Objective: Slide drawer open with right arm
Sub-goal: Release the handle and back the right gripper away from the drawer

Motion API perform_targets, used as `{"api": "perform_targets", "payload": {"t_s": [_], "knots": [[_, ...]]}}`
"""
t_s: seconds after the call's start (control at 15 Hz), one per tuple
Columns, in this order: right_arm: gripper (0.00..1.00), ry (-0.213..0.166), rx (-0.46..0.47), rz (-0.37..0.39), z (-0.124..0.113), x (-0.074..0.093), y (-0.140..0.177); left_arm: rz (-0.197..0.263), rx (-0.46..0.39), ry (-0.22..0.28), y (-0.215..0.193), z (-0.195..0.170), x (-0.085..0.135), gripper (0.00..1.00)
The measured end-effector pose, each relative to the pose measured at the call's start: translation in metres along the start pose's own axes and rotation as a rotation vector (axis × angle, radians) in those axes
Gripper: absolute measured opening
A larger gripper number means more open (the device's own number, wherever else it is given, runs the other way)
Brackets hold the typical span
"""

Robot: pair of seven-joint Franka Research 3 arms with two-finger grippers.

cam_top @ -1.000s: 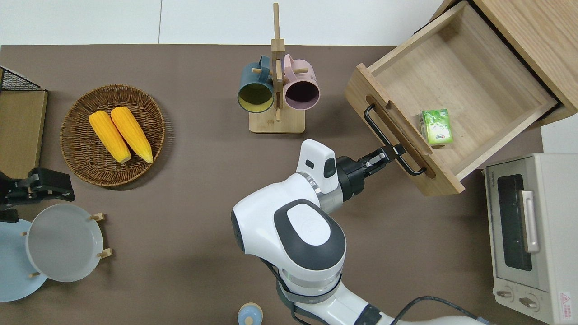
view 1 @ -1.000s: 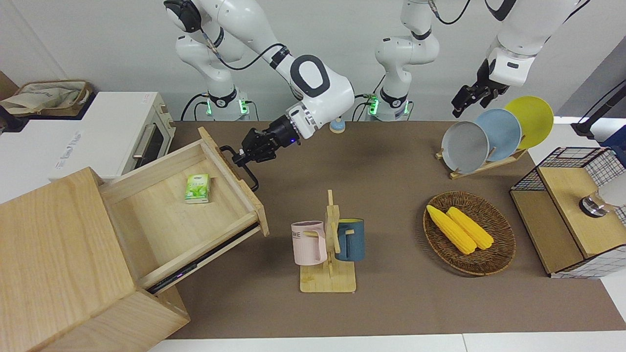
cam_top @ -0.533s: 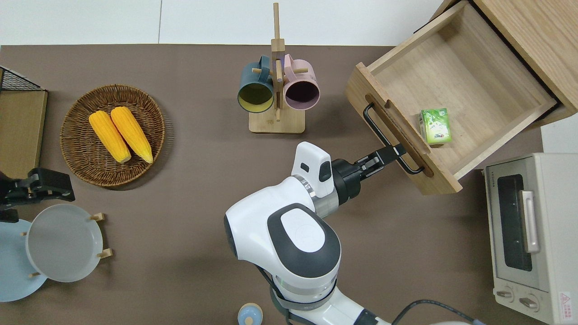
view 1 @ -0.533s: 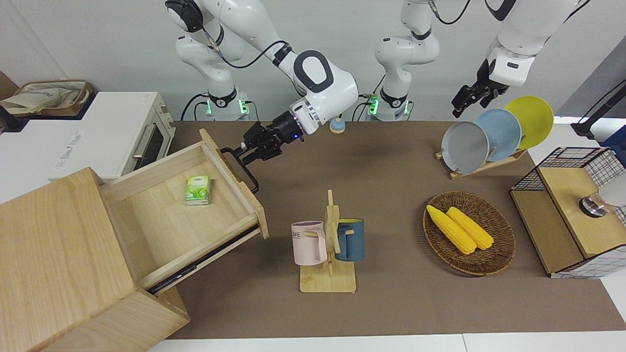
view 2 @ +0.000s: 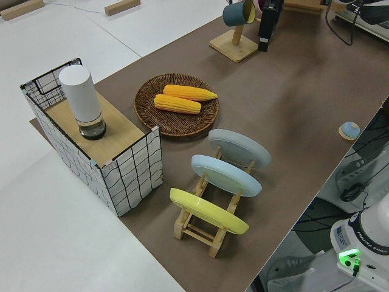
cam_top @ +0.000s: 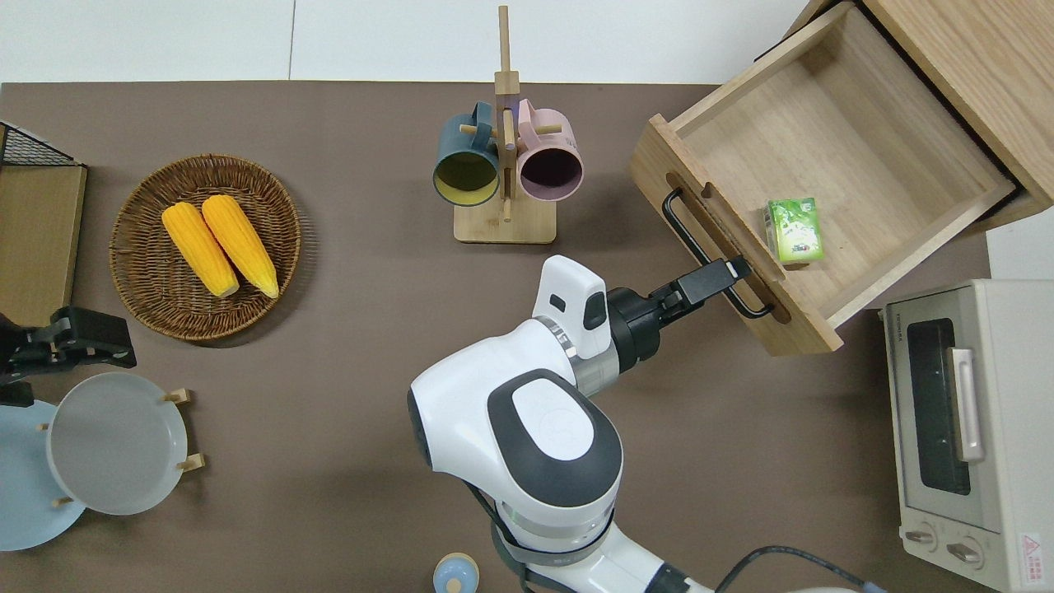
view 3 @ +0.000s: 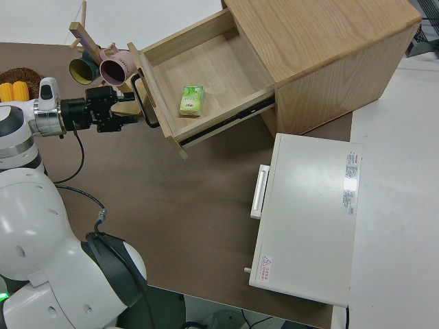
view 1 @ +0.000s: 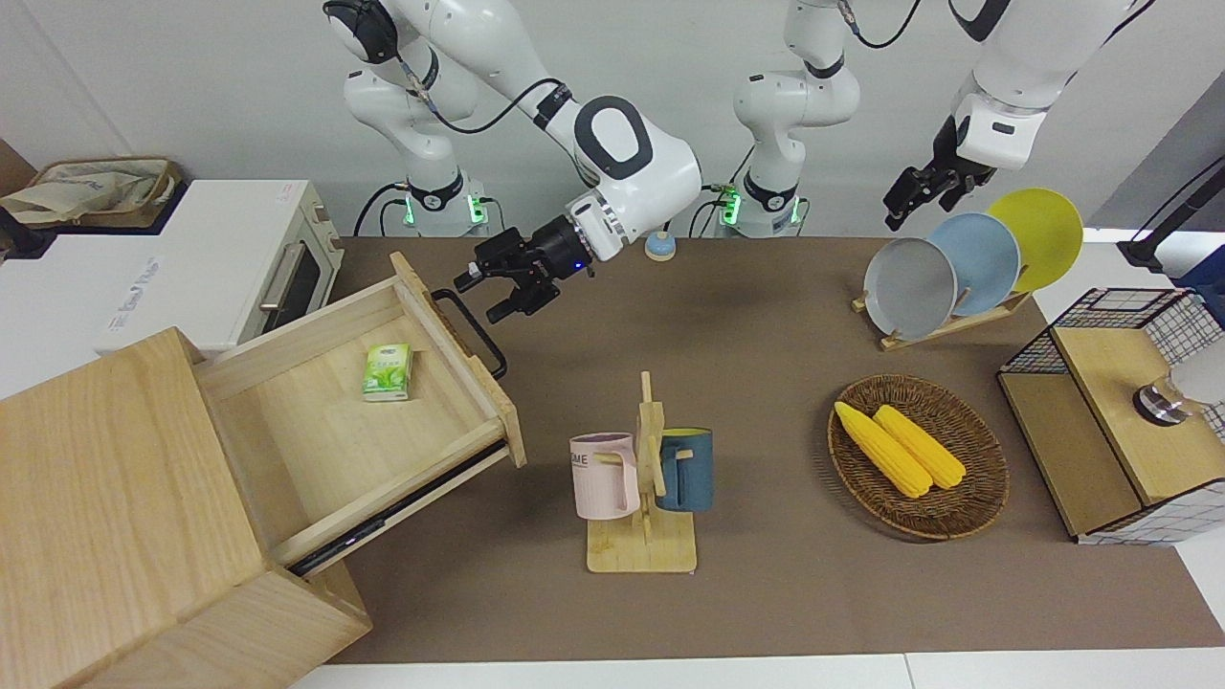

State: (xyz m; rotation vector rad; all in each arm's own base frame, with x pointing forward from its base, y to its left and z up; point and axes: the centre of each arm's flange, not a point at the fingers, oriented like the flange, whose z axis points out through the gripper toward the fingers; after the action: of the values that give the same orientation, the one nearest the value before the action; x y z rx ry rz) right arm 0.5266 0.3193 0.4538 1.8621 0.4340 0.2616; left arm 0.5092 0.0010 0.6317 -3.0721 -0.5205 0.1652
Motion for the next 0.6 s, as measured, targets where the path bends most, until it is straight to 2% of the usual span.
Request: {"api": "perform_targets", "payload": {"t_s": [0.6], "knots": [[0.99,0.002,-0.014,-0.013,-0.020,-0.008,-0.005,0.000,0.000,0.000,0.000,0.000,0.000,1.00]]}}
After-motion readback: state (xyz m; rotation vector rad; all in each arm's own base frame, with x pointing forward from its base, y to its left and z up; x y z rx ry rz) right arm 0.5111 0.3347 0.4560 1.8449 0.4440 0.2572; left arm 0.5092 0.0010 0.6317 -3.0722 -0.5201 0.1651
